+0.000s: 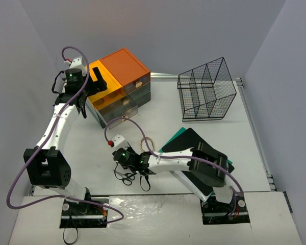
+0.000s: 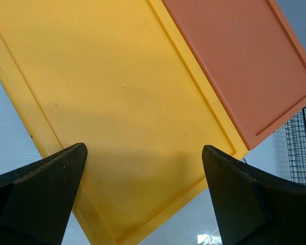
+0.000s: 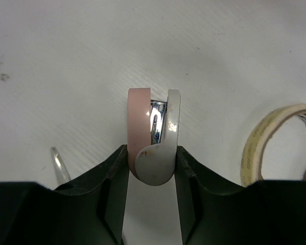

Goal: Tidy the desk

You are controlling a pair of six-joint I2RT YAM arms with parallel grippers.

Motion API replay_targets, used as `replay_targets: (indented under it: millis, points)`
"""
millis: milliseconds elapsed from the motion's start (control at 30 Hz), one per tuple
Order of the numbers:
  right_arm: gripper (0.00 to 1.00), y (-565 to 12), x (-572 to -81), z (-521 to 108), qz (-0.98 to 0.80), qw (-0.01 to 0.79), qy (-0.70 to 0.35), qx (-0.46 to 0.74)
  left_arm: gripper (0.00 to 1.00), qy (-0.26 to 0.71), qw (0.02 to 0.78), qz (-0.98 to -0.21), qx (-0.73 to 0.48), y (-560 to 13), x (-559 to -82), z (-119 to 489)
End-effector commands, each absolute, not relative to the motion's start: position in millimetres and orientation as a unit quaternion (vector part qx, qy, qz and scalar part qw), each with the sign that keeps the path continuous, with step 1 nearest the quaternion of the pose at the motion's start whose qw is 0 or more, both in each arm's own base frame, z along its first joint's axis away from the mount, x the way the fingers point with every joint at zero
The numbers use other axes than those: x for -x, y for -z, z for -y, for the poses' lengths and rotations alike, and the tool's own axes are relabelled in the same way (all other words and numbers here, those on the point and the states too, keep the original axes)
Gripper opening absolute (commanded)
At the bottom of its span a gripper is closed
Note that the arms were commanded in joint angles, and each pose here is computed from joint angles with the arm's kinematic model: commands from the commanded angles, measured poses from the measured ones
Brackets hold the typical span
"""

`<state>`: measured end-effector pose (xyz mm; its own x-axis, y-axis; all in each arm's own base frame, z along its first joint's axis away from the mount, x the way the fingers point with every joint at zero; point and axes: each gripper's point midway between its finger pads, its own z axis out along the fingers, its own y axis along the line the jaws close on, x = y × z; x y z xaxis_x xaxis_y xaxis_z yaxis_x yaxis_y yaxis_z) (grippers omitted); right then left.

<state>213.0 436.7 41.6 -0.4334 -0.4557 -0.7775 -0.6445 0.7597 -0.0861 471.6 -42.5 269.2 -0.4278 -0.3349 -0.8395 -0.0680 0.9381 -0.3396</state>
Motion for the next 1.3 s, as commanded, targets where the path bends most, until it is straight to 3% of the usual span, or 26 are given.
replay_targets:
  millis: [0, 367, 833, 1267]
  points:
    - [0.0, -166, -202, -452, -0.806, 0.47, -0.207, 0.294, 0.97, 0.069, 0.407, -0.895, 0.168, -201, -437, 14]
    - [0.0, -319, -224, -447, -0.752, 0.558, -0.267, 0.228, 0.97, 0.073, 0.409, -0.893, 0.172, -203, -437, 15]
    - [0.0, -322, -359, -455, -0.763, 0.578, -0.245, 0.152, 0.97, 0.074, 0.411, -0.892, 0.174, -207, -434, 15]
    - [0.02, -293, -390, -471, -0.776, 0.562, -0.244, 0.149, 0.97, 0.067, 0.412, -0.893, 0.17, -210, -433, 13]
